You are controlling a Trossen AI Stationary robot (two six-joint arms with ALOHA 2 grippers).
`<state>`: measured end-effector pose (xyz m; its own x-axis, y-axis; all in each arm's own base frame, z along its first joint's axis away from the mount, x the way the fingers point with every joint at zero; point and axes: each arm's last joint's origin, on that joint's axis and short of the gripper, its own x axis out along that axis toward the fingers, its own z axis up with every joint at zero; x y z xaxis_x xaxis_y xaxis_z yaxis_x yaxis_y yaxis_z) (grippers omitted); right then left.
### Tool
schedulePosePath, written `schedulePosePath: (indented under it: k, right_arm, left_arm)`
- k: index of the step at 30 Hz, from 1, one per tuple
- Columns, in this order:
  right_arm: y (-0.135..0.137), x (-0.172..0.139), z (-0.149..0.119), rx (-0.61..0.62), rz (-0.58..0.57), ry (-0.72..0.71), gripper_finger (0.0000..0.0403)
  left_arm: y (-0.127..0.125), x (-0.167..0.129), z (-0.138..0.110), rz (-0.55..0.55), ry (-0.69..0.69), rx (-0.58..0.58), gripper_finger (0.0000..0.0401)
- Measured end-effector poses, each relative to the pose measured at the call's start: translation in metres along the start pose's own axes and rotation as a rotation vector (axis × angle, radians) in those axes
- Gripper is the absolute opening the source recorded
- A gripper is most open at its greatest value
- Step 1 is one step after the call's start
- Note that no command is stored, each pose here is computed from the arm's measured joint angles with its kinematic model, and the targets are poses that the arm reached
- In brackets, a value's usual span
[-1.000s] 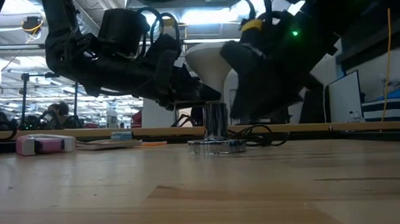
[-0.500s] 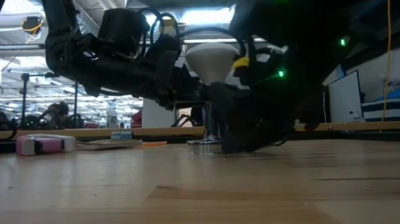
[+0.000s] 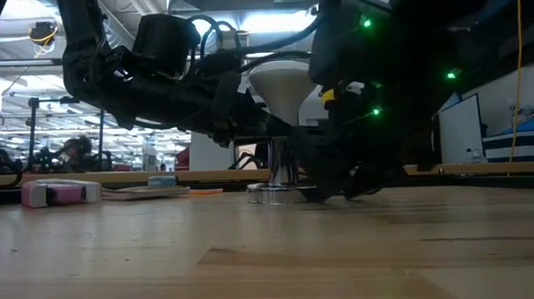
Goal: Screw lightbulb
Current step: Insert the light bulb into the lamp
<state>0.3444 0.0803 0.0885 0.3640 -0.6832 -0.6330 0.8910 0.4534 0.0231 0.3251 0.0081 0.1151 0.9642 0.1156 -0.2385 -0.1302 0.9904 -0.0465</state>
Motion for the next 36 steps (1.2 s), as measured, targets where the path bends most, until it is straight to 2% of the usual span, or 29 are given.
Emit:
schedulePosePath:
  k: [7, 12, 20, 30, 32, 36]
  right_arm:
    - [-0.006, 0.019, 0.016, -0.053, -0.052, -0.009, 0.0225]
    - [-0.008, 0.021, 0.019, -0.119, -0.075, -0.029, 0.0225]
    - [-0.011, 0.022, 0.02, -0.138, -0.11, -0.074, 0.0225]
    - [0.007, -0.014, 0.003, -0.234, -0.034, -0.066, 0.0225]
    - [0.016, -0.026, 0.004, -0.235, 0.002, -0.051, 0.0225]
    - [0.024, -0.043, 0.008, -0.296, -0.002, -0.043, 0.0225]
  left_arm:
    - [0.001, 0.0, 0.0, 0.013, -0.004, 0.005, 0.0157]
    - [0.001, 0.0, 0.001, 0.02, -0.005, 0.005, 0.0157]
    - [0.0, 0.0, 0.0, -0.021, 0.005, -0.013, 0.0156]
    - [0.0, 0.0, 0.0, -0.009, 0.001, -0.006, 0.0156]
    - [0.0, 0.0, 0.0, -0.004, 0.0, -0.006, 0.0156]
    - [0.0, 0.0, 0.0, 0.0, -0.002, 0.0, 0.0156]
